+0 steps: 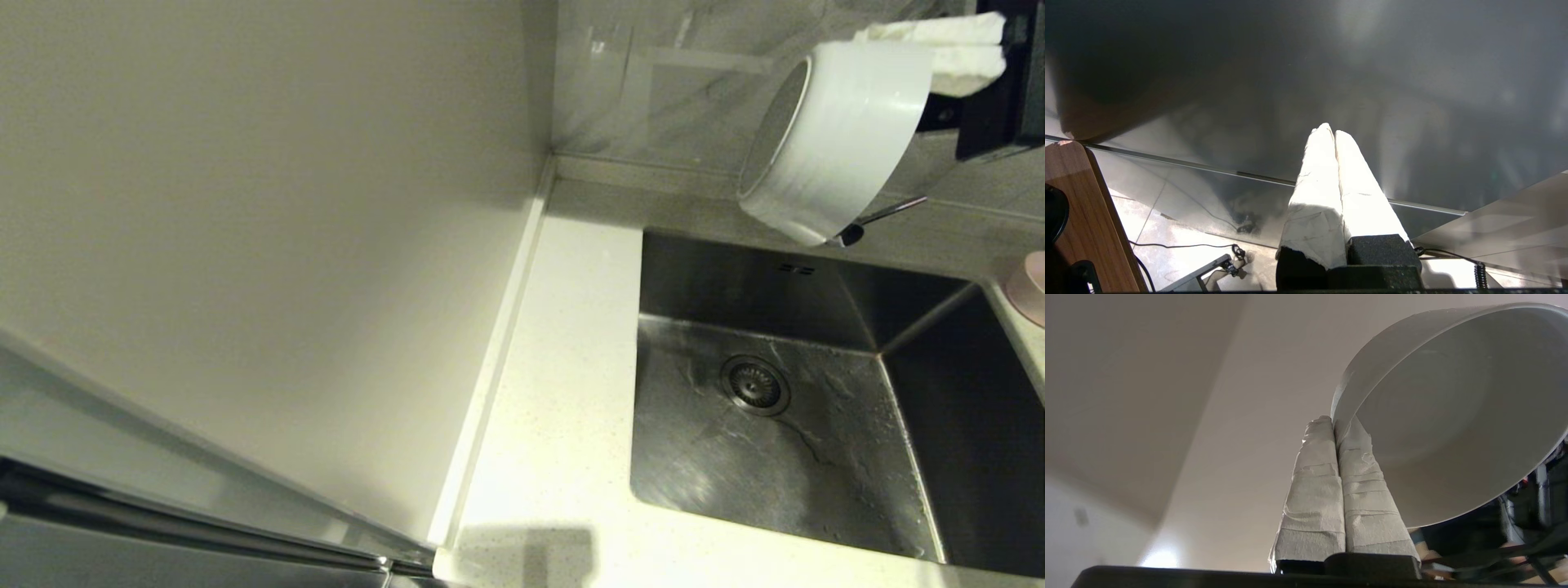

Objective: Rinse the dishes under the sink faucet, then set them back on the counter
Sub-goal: Put a bowl back to the table from the sink

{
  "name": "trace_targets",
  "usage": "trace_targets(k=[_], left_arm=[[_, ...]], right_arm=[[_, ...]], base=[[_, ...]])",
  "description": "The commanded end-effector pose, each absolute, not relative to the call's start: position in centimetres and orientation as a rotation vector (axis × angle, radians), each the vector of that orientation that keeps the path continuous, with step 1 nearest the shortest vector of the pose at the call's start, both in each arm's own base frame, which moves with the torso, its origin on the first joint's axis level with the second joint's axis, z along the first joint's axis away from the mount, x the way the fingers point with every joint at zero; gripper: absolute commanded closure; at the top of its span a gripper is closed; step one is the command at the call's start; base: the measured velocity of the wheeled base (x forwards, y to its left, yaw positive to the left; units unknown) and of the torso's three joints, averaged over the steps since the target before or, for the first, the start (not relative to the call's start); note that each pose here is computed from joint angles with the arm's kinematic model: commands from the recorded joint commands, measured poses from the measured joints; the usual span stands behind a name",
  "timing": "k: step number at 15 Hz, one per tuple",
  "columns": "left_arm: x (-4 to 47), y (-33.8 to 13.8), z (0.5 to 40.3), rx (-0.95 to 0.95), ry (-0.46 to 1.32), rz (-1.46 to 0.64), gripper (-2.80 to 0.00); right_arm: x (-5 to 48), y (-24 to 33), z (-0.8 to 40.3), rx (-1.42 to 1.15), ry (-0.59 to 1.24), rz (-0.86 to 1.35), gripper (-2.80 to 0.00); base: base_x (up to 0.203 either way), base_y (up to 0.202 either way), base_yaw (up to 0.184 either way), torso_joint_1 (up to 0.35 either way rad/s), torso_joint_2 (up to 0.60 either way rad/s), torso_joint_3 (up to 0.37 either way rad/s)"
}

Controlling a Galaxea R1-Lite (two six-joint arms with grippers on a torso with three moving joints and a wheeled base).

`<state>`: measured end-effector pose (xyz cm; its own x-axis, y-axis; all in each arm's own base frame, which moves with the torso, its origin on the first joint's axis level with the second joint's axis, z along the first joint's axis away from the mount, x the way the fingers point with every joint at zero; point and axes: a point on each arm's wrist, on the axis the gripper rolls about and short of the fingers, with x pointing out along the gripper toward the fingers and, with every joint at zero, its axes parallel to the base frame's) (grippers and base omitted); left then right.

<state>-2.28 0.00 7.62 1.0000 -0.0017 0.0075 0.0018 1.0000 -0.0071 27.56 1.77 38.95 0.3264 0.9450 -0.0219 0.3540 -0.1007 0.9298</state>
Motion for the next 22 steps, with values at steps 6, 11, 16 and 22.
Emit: trace_targets(k=[6,11,16,22], left_arm=[[-2.3,0.0,7.5,-0.008,-0.005,-0.002,0.00],[-2.3,0.0,7.5,-0.008,-0.005,-0.002,0.00],[-2.3,0.0,7.5,-0.008,-0.005,-0.002,0.00],[-2.3,0.0,7.5,-0.008,-0.005,-0.002,0.00]], right_arm=[[23.5,-5.1,41.7,1.199,0.816,1.017,0.00],[20.6,-8.6,44.7,0.899,0.488,0.967,0.00],[20.2,-11.2,43.1,0.892,0.422,0.874,0.00],[22.8,-10.4,35.7,1.815,1.021,0.619,0.00]], base=[[0.000,0.000,0.000,0.000,0.00,0.000],[0.000,0.000,0.000,0.000,0.00,0.000],[0.000,0.000,0.000,0.000,0.00,0.000],[0.000,0.000,0.000,0.000,0.00,0.000]])
